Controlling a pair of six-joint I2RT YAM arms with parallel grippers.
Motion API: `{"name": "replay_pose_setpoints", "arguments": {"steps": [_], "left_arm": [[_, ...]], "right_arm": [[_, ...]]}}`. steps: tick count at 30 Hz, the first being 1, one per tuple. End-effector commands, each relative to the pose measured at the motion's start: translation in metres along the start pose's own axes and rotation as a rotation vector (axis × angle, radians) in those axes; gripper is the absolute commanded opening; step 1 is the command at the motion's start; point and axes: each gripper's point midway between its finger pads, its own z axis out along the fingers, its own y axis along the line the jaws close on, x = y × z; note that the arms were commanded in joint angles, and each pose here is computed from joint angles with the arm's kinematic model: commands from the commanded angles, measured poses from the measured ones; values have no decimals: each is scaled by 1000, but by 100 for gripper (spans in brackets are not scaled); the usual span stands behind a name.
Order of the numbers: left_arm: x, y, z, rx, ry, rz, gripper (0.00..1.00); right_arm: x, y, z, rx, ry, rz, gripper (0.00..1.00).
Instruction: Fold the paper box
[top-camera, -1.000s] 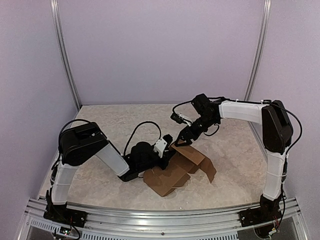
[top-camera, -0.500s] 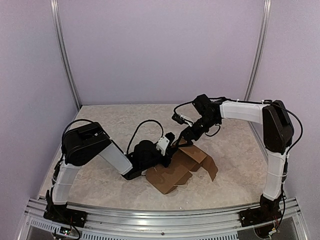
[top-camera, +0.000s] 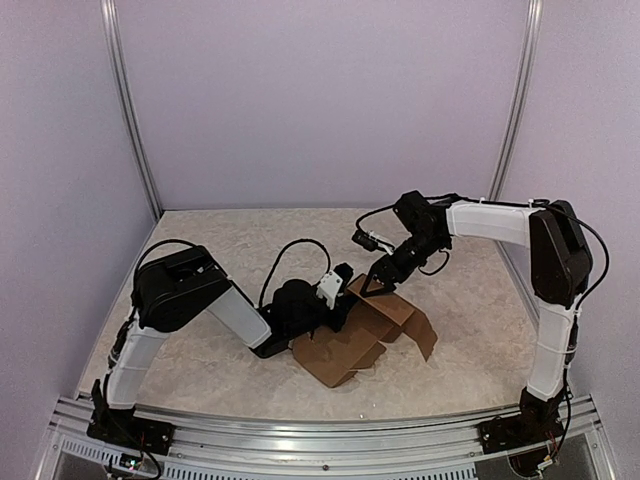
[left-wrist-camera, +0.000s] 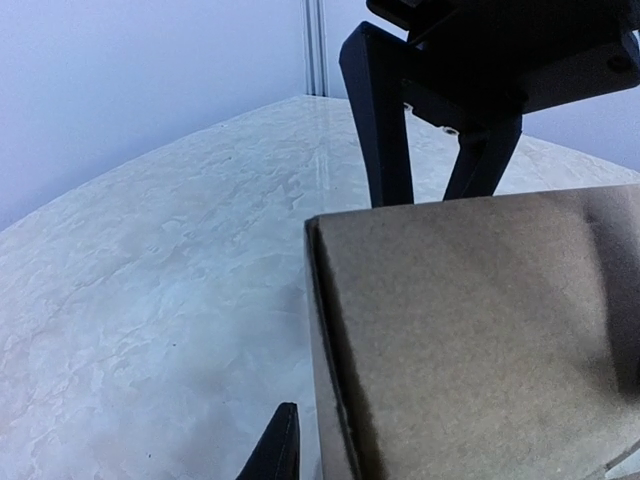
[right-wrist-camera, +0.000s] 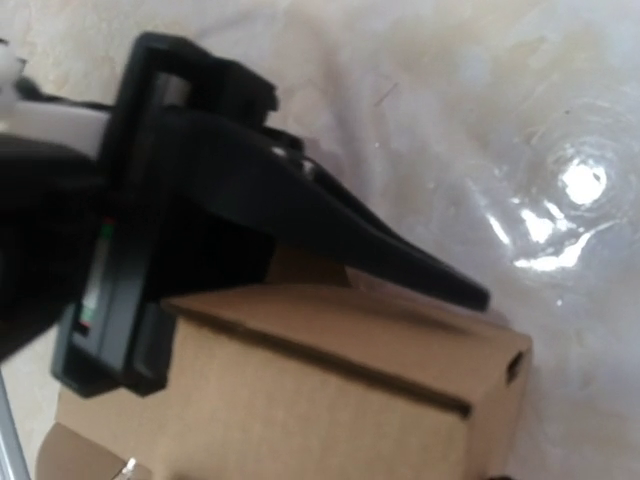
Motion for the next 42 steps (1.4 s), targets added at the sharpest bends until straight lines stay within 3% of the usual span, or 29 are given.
{"name": "replay_pose_setpoints", "arguments": {"steps": [1, 5, 13, 16, 21, 25, 34, 39, 42], "left_arm": [[4, 7, 5, 11, -14, 2, 17], [6, 9, 5, 36, -16, -9, 9], [-3, 3, 10, 63, -68, 1, 4], [-8, 7, 10, -5, -95, 8, 0], [-30, 18, -4, -312, -171, 25, 0], [-32, 7, -1, -340, -164, 33, 0], [-16, -11, 16, -145, -93, 34, 17], [-9, -2, 19, -99, -55, 1, 18], [-2, -6, 16, -55, -38, 16, 30]], "right_arm": [[4, 4, 1, -37, 17, 14, 69], [4, 3, 2, -37, 16, 15, 69], [5, 5, 7, -69, 20, 42, 70], [5, 4, 8, -73, 20, 58, 70], [10, -4, 5, -48, 41, 77, 73], [16, -11, -2, -43, 41, 101, 74], [18, -21, -3, -71, 33, 125, 66], [19, -25, 1, -74, 41, 129, 65], [18, -28, 0, -65, 40, 127, 65]]}}
